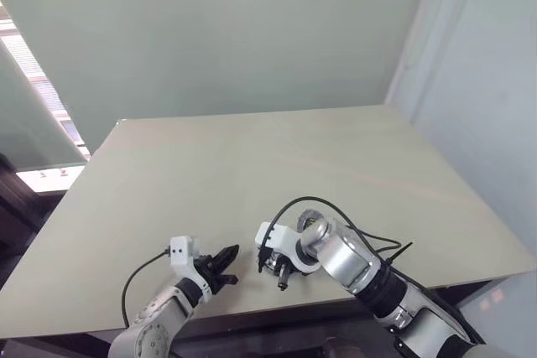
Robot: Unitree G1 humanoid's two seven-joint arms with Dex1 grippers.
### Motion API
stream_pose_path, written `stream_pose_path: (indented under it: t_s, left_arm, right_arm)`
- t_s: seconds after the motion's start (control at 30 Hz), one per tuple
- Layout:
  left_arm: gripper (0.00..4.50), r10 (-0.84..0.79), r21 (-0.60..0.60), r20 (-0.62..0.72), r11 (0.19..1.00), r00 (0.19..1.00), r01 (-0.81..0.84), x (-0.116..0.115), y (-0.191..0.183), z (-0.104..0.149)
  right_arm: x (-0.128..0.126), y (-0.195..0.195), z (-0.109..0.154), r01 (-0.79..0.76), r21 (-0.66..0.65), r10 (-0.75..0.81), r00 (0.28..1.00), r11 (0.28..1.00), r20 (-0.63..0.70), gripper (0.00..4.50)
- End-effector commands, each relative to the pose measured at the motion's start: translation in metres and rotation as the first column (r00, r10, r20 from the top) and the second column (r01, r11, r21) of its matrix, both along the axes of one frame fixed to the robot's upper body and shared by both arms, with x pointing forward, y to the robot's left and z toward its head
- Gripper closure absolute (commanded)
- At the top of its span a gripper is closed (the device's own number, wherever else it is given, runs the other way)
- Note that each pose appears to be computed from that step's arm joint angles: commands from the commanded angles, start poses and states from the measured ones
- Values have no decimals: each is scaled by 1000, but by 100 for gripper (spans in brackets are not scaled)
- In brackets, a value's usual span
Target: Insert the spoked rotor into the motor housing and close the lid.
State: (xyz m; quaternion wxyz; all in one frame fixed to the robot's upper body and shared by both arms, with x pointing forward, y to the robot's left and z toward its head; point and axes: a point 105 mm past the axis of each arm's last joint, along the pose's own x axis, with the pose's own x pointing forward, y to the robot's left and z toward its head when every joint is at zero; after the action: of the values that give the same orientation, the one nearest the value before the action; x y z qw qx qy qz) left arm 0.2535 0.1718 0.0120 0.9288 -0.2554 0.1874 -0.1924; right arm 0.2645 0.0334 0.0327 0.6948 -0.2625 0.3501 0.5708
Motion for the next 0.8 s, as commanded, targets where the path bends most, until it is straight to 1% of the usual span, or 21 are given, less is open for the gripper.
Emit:
stream_pose_path:
  t_s: [0.03,0.17,0.23,0.27,0.53,0.6,0.8]
  left_arm:
    - [450,-5,1,48,1000,999,5,6,-2,9]
    - [450,-2,1,48,1000,999,2,6,-2,9]
    - [450,0,3,48,1000,999,0,6,-1,9]
    - [450,1,4,49,1000,999,-1,6,-1,9]
    - [450,4,7,51,1000,999,-5,7,0,9]
    - [450,4,8,52,1000,999,-4,7,0,9]
    - [450,2,10,53,1000,999,-2,8,1,9]
  right_arm:
    - [-7,18,11,-72,60,72,997,996,12,440]
    - [-6,18,12,-128,47,125,990,991,57,440]
    - [-6,16,11,-164,35,161,984,986,77,367]
    - [-6,15,11,-173,31,170,982,984,80,342]
    - [-5,16,21,-198,49,191,974,979,120,60]
    - [-5,17,26,-202,58,193,972,978,137,2]
    - [-1,19,53,-203,103,181,965,974,192,2]
